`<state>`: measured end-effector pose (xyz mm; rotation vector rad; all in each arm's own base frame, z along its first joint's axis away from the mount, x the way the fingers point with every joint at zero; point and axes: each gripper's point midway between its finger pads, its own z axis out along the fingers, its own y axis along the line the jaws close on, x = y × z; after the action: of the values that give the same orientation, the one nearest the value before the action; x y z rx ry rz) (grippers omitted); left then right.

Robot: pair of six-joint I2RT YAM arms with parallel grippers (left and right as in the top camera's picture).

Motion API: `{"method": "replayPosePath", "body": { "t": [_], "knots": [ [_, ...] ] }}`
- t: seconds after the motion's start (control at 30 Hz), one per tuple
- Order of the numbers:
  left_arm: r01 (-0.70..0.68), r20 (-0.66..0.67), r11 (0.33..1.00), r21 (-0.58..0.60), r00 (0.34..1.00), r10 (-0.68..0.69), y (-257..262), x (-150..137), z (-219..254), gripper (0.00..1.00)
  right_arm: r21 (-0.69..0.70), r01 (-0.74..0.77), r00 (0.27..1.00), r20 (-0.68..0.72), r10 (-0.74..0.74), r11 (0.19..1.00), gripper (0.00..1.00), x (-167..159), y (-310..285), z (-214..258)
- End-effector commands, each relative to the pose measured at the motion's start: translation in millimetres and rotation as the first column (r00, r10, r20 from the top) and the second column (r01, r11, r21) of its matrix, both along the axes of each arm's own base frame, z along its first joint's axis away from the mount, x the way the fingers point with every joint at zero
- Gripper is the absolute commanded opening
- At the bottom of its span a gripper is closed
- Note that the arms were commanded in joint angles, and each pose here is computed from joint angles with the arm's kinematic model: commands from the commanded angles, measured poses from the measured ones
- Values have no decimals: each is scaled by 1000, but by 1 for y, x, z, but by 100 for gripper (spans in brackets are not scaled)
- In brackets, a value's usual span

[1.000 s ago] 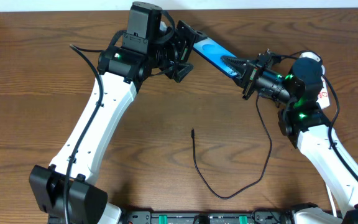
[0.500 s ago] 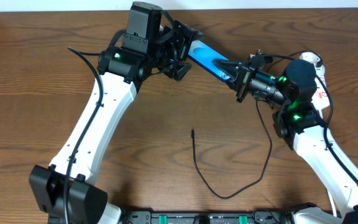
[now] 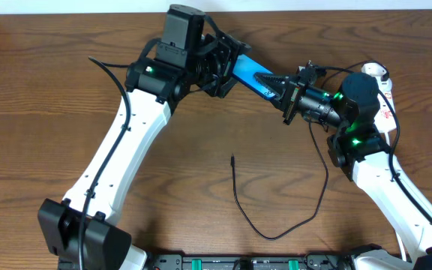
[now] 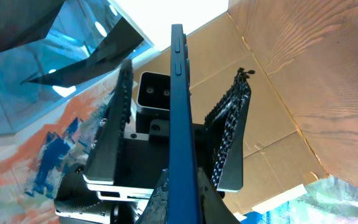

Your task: Plug charger to phone and switch on socket

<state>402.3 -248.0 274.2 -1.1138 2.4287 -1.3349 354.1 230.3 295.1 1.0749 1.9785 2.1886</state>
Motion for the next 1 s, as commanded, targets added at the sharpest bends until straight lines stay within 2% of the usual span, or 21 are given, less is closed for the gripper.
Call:
{"method": "replayPosePath", "body": {
  "t": [0.0, 0.3, 0.47, 0.77, 0.97],
  "knots": [
    [-22, 25, 1000, 6, 999, 22, 2, 2, 8, 66, 22, -7, 999, 48, 5, 1000, 1, -1, 2, 18],
    [-26, 25, 1000, 8, 999, 25, 3, 2, 8, 48, 28, -11, 998, 69, 9, 1000, 1, -2, 2, 23],
    [-34, 15, 999, 1, 999, 34, 2, 2, 8, 31, 28, -20, 997, 69, 18, 999, 1, -3, 3, 23],
    [-40, 8, 999, -4, 999, 40, 2, 2, 8, 8, 28, -23, 997, 70, 22, 999, 1, -4, 4, 23],
    [-40, 7, 999, -4, 999, 40, 2, 2, 8, 8, 28, -23, 997, 70, 21, 999, 1, -4, 3, 23]
  ]
}}
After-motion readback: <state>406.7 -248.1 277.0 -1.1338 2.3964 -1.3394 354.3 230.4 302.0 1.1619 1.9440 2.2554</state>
